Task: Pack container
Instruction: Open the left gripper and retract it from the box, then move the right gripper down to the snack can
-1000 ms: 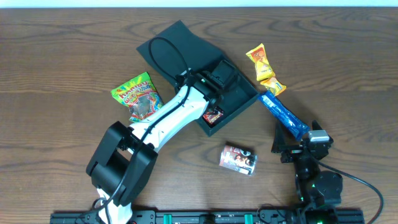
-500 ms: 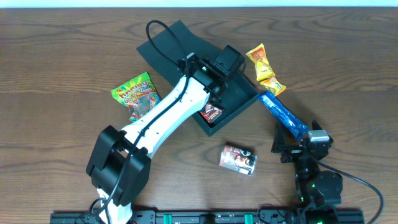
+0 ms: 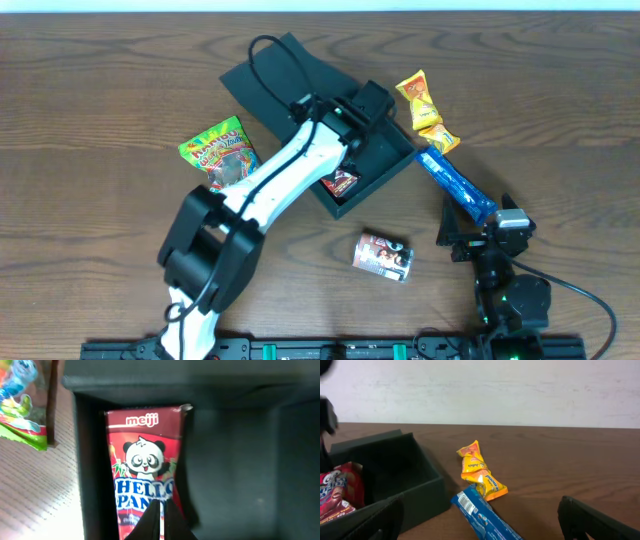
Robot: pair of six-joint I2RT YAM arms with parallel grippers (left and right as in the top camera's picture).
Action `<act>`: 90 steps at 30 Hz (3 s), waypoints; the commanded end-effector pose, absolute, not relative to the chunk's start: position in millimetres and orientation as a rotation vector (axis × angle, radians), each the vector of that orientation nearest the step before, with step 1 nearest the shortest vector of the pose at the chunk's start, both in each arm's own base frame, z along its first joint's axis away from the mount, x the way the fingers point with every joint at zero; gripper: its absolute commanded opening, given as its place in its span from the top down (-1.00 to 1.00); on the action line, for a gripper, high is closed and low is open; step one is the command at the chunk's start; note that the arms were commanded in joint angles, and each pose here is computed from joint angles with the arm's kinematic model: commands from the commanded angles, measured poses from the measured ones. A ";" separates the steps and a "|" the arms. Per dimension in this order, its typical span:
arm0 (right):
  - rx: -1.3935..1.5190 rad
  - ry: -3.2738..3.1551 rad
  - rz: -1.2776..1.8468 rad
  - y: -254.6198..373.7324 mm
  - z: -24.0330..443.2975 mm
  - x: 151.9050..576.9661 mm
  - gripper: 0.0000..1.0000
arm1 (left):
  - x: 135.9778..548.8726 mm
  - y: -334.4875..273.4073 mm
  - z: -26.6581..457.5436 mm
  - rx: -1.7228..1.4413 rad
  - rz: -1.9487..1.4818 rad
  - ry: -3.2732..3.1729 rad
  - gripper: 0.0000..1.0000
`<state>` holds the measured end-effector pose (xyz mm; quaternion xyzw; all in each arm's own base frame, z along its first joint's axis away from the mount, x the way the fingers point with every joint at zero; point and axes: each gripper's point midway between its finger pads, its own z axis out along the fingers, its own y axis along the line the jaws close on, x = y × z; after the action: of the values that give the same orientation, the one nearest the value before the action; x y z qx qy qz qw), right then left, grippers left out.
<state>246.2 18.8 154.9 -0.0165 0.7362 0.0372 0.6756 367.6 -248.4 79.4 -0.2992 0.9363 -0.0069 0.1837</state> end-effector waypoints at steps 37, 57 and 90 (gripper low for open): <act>-0.041 1.660 0.064 16.5 153.4 246.2 -0.98 | 326.5 -245.9 227.4 -0.399 -0.209 2.512 0.88; -0.041 1.659 0.065 16.5 153.6 246.3 -0.99 | 221.5 -91.3 270.0 -0.574 0.277 2.458 0.88; 0.035 2.250 0.600 74.3 292.1 182.1 -0.98 | 189.4 -82.7 326.9 0.320 -0.086 2.377 -0.91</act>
<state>179.7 64.3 284.1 0.0022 0.8899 0.1982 0.4109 183.1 -96.0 327.5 0.1445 0.9194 -0.0510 0.3623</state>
